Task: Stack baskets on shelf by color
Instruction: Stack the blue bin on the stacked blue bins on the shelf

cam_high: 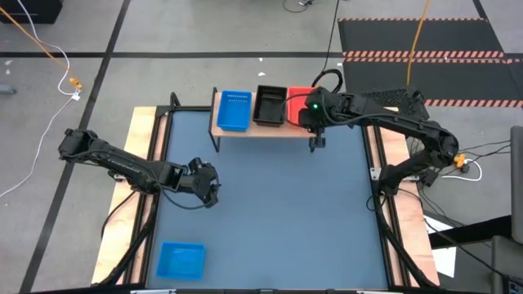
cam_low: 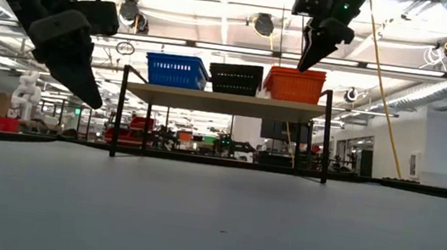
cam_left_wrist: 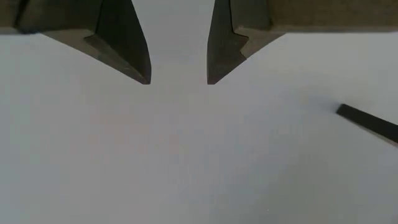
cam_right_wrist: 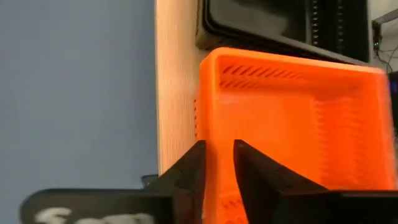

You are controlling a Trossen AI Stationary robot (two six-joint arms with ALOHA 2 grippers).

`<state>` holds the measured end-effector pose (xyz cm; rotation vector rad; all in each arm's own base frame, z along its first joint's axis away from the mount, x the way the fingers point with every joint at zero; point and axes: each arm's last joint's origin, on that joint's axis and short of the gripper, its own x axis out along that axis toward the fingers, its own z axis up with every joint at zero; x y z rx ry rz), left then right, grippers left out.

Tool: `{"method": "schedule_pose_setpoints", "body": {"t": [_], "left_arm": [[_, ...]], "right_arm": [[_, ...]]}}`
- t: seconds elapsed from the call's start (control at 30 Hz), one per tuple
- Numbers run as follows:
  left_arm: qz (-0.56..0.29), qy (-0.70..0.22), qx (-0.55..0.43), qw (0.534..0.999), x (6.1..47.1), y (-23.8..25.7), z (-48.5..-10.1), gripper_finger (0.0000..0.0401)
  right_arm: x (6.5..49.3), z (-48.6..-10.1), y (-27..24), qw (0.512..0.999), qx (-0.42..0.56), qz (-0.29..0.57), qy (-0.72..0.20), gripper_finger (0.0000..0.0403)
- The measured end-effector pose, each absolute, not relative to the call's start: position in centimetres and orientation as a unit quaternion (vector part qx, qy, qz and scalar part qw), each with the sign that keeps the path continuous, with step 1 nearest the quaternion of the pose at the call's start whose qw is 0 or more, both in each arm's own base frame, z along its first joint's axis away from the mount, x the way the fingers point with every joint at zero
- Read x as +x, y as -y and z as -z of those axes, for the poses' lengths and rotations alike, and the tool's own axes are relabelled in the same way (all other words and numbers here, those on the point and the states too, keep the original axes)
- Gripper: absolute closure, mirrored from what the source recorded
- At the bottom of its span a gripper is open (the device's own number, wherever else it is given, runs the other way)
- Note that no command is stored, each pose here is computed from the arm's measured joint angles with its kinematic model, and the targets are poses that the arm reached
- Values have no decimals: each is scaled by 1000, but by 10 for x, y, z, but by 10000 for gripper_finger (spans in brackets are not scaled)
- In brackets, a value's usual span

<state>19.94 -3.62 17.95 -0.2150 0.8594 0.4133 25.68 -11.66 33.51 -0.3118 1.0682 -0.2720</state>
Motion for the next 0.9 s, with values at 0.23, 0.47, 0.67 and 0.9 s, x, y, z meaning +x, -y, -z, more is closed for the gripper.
{"method": "schedule_pose_setpoints", "body": {"t": [0.23,0.47,0.67,0.9], "left_arm": [[-204,-417,-103,880,198,36,-179,245],[-276,-475,-96,830,180,30,-170,245],[-384,-503,-83,770,158,22,-167,245],[-466,-453,-69,757,157,8,-169,245]], "right_arm": [[249,-353,112,868,-133,162,-450,260],[261,-369,79,946,-79,30,-312,239],[321,-322,20,974,-79,-91,-193,242],[417,-267,-60,950,-149,-201,-189,242]]}}
